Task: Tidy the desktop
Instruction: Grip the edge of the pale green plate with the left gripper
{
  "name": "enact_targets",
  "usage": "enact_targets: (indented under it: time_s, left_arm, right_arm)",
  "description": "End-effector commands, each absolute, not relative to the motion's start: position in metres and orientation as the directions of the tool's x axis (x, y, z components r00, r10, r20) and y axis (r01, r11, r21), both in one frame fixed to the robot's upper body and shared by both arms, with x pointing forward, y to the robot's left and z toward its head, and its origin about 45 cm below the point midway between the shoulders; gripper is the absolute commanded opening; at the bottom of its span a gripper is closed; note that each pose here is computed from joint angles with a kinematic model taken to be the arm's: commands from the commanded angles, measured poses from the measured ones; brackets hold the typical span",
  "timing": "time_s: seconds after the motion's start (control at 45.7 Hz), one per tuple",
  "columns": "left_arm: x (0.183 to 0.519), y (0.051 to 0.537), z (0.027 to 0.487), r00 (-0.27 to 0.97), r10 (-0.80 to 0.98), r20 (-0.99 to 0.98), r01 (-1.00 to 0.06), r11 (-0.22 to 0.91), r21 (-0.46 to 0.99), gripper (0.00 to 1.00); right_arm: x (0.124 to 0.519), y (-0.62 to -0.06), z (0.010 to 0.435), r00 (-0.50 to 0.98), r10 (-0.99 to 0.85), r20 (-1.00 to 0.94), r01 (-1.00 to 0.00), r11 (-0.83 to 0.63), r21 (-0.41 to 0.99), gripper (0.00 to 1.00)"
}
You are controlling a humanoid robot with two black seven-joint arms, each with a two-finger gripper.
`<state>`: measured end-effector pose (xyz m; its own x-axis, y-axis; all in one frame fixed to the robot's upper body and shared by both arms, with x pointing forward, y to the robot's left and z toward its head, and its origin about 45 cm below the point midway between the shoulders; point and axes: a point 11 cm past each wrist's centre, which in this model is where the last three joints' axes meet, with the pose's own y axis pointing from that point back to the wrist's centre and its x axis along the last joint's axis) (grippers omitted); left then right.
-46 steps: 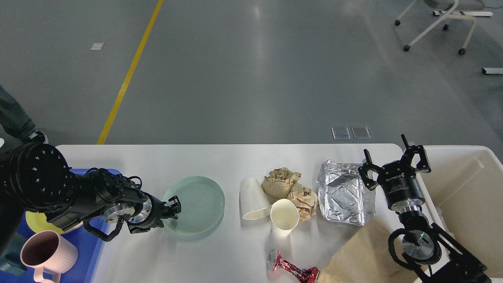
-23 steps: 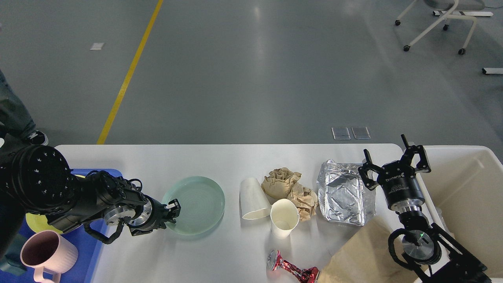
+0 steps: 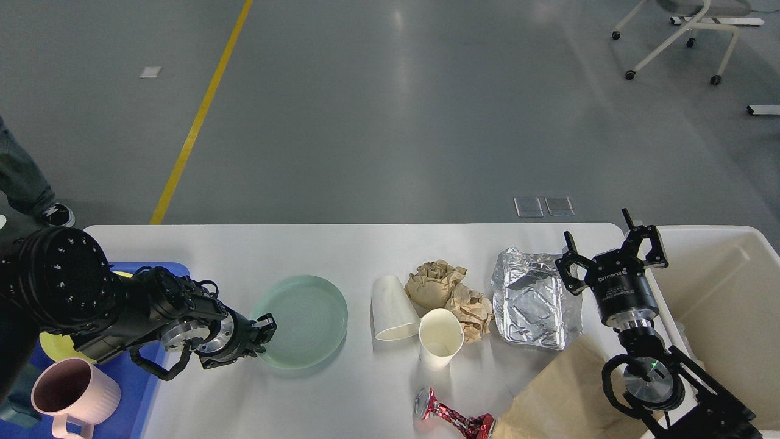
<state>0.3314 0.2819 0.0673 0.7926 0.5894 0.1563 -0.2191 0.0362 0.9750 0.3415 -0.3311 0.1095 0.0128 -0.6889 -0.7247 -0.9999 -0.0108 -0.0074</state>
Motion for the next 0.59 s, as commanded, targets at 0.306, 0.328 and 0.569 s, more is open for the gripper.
enact_targets:
  time_s: [0.306, 0.328, 0.569]
  left_arm:
    - [0.3348, 0.2789, 0.0716, 0.792, 0.591, 0.152, -0.223, 0.048, 0.974, 0.0]
    - [0.3353, 0.2782, 0.0722, 0.793, 0.591, 0.151, -0.223, 0.05, 0.973, 0.0]
    - [0.3324, 0.2727, 0.0762, 0.807, 0.587, 0.068, -0.167, 0.115, 0.979, 0.0]
  right_arm:
    - [0.3415, -0.331, 0.1095, 0.013, -0.69, -0.724, -1.0, -0.011, -0.007, 1.0]
    - [0.3415, -0.331, 0.1095, 0.013, -0.69, -0.724, -1.0, -0.011, -0.007, 1.0]
    - [0.3415, -0.3313, 0.1096, 0.013, -0.689, -0.725, -1.0, -0.01, -0.008, 1.0]
